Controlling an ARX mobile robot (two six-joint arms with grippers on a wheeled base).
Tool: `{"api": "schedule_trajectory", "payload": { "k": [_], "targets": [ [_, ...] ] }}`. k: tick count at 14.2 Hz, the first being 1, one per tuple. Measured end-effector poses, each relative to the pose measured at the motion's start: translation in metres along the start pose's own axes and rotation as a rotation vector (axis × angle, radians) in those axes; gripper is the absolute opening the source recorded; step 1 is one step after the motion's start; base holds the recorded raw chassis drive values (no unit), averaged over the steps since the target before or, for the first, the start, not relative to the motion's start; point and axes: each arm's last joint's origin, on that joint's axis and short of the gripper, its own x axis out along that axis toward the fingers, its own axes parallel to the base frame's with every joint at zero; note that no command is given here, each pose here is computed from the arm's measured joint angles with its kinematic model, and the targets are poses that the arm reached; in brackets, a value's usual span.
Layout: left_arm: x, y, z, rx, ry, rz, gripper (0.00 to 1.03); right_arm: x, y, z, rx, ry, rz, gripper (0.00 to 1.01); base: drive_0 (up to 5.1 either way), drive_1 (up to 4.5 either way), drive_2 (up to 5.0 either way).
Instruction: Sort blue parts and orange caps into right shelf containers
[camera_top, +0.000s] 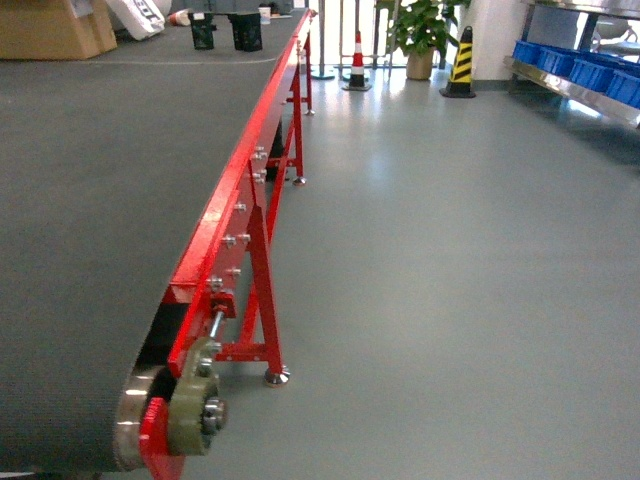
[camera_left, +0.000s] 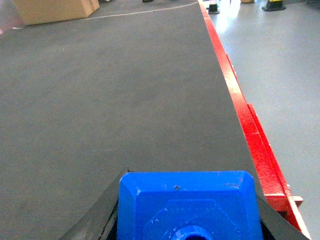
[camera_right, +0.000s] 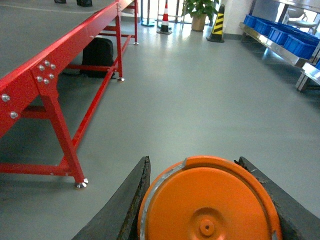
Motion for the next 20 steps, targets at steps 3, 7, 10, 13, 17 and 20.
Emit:
{"api": "schedule_trajectory", "payload": {
  "k": [3, 7, 10, 13, 17, 20],
  "targets": [
    [-0.0001, 0.0000, 0.0005, 0.000, -0.004, -0.001, 0.45, 0.0000, 0.0000, 0.0001, 0.000, -0.001, 0.000, 0.43, 5.0, -2.42, -2.4],
    [0.0000, 0.0000, -0.0001, 0.000, 0.002, -0.001, 0.45, 0.0000, 0.0000, -0.0004, 0.000, 0.004, 0.000, 0.43, 5.1, -2.37, -2.4],
    [0.0000, -0.0002, 0.0000, 0.000, 0.001, -0.002, 0.45, 0.0000, 0.0000, -0.0003, 0.000, 0.003, 0.000, 0.43, 5.2, -2.29, -2.3],
    [0.0000, -0.0002, 0.0001, 0.000, 0.000, -0.002, 0.45, 0.0000, 0.0000, -0.0003, 0.000, 0.003, 0.000, 0.43, 5.1, -2.31, -2.3],
    [0.0000, -0.0003, -0.0004, 0.000, 0.005, -0.003, 0.45, 0.0000, 0.0000, -0.0002, 0.000, 0.002, 0.000, 0.43, 3.7, -0.21, -3.2],
    [-0.0002, -0.0012, 0.0003, 0.001, 0.001, -0.011, 0.45, 0.0000, -0.0001, 0.0001, 0.000, -0.001, -0.004, 0.43, 0.4, 4.72, -3.8]
  ]
}}
